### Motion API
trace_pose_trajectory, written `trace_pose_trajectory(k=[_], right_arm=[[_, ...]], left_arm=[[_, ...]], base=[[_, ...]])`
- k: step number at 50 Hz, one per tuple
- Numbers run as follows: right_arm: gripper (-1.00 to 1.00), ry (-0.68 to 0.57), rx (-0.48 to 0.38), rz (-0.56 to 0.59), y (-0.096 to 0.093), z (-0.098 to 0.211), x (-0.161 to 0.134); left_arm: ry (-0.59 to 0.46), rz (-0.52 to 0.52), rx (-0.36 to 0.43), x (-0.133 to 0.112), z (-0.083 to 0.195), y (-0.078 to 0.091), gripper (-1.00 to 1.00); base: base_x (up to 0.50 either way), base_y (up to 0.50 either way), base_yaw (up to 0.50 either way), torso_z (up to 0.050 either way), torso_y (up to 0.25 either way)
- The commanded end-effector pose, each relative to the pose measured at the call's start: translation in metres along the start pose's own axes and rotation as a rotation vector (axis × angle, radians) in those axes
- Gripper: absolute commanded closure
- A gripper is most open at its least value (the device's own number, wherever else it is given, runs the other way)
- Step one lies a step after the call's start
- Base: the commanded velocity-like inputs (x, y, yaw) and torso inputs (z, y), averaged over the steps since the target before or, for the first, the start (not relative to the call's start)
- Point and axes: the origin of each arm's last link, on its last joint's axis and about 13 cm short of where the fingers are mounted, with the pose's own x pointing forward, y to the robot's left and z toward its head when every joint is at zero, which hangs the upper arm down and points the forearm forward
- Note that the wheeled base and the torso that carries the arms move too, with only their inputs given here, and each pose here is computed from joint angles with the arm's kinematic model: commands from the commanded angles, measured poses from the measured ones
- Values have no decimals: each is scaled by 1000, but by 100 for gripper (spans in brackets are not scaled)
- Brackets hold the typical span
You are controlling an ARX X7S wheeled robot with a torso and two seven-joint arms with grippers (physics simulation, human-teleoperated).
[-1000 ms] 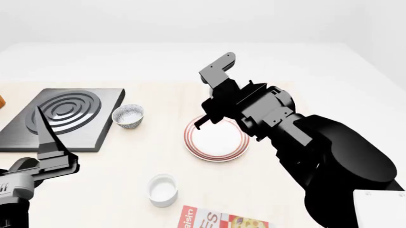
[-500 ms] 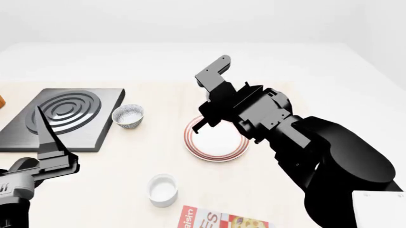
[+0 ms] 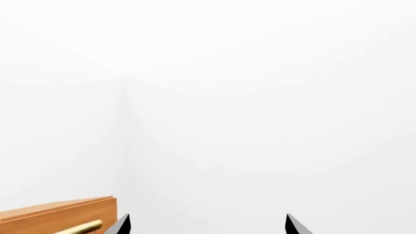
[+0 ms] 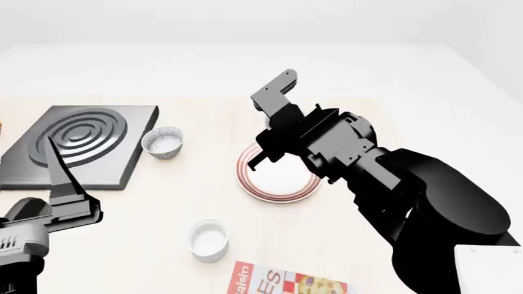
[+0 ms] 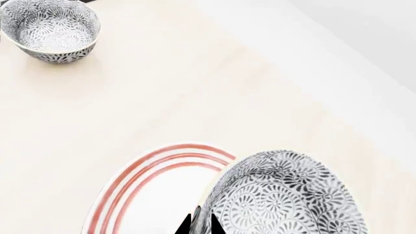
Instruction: Pick the akita bowl next to the cookies box and place it on the plate.
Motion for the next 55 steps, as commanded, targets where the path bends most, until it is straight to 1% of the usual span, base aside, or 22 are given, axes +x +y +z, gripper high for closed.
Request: trace_pose_trajectory(k=[1,17,18,20,44,45,55], right_arm=[[100,-3,-16,-12,-2,2,-1],[100,-5,-18,-9,-1,3,-1],[100,-4,-17,-9,-1,3,-1],[100,-3,-17,-9,-1,2,-1],[100,-13,-29,12,1,3,0],[-100,-16,-29,6,0,3,-1],[-100,-53,-8,-15,-7,9,-3]], left_arm=[[-7,8,6,0,0,0,-100],[-11,5,16,0,0,0,-100],[-7,14,26,0,0,0,-100],[-5,17,11,0,0,0,-100],[-11,22,19,0,0,0,-100],[-11,22,19,0,0,0,-100],[-12,24,22,0,0,0,-100]], base=[[0,0,0,0,-250],[0,0,0,0,-243],[0,0,0,0,0],[0,0,0,0,0],[0,0,0,0,0],[0,0,0,0,0],[0,0,0,0,0]])
